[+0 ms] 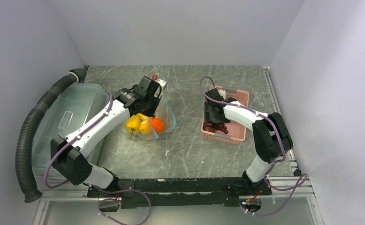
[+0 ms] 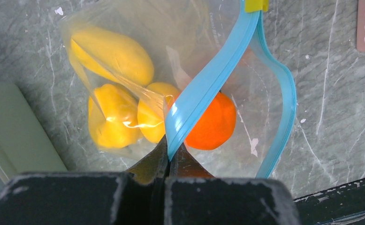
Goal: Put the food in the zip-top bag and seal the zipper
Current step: Pick up the fake fruit from the bin.
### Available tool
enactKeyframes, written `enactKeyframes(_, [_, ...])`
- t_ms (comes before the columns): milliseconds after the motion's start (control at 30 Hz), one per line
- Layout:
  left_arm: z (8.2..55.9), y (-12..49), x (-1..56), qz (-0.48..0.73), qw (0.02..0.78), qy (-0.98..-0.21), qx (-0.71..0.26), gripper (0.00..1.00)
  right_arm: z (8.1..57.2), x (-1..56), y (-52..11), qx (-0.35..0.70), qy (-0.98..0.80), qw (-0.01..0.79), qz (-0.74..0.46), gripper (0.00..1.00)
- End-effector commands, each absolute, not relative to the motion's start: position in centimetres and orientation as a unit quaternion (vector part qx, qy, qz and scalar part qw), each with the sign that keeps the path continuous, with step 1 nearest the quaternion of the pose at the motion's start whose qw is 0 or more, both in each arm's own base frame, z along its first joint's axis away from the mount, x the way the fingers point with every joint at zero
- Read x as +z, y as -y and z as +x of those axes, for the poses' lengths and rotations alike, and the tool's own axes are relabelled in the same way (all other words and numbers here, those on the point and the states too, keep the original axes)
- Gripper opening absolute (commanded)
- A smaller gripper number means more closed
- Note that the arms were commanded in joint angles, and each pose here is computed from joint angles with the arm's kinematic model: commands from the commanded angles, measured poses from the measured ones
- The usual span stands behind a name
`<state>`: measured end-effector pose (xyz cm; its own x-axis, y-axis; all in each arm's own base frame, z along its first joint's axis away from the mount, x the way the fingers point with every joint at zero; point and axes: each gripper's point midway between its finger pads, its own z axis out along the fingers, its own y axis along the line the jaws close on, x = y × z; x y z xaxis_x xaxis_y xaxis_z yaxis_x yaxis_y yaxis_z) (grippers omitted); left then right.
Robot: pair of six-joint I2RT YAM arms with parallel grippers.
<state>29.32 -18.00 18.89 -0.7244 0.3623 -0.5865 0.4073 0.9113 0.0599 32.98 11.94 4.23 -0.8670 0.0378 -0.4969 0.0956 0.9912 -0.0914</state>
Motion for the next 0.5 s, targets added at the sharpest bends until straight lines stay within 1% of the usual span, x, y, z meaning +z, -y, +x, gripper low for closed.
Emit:
enactKeyframes(0, [29.6,17.9,18.3,0.211,0.306,-0.928,-0.025,0.0,34.2,4.6,-12.1,-0.052,-0.96,0.272,0.038,0.73])
enactKeyframes(100, [29.6,17.9,18.3,0.211,0.306,-0.928,-0.025,0.0,34.1,4.9,-12.0,-0.052,-0.959,0.274,0.037,0.6])
enactKeyframes(300, [29.6,17.9,18.3,0.212,0.306,-0.928,-0.025,0.0,33.8,6.8,-11.6,-0.051,-0.955,0.29,0.041,0.22])
enactKeyframes(400, [29.6,17.9,18.3,0.211,0.306,-0.928,-0.025,0.0,33.6,8.5,-11.3,-0.048,-0.949,0.308,0.047,0.1])
enactKeyframes(467, [29.6,17.9,18.3,0.211,0.307,-0.928,-0.025,0.0,33.5,9.9,-11.1,-0.044,-0.944,0.323,0.053,0.05])
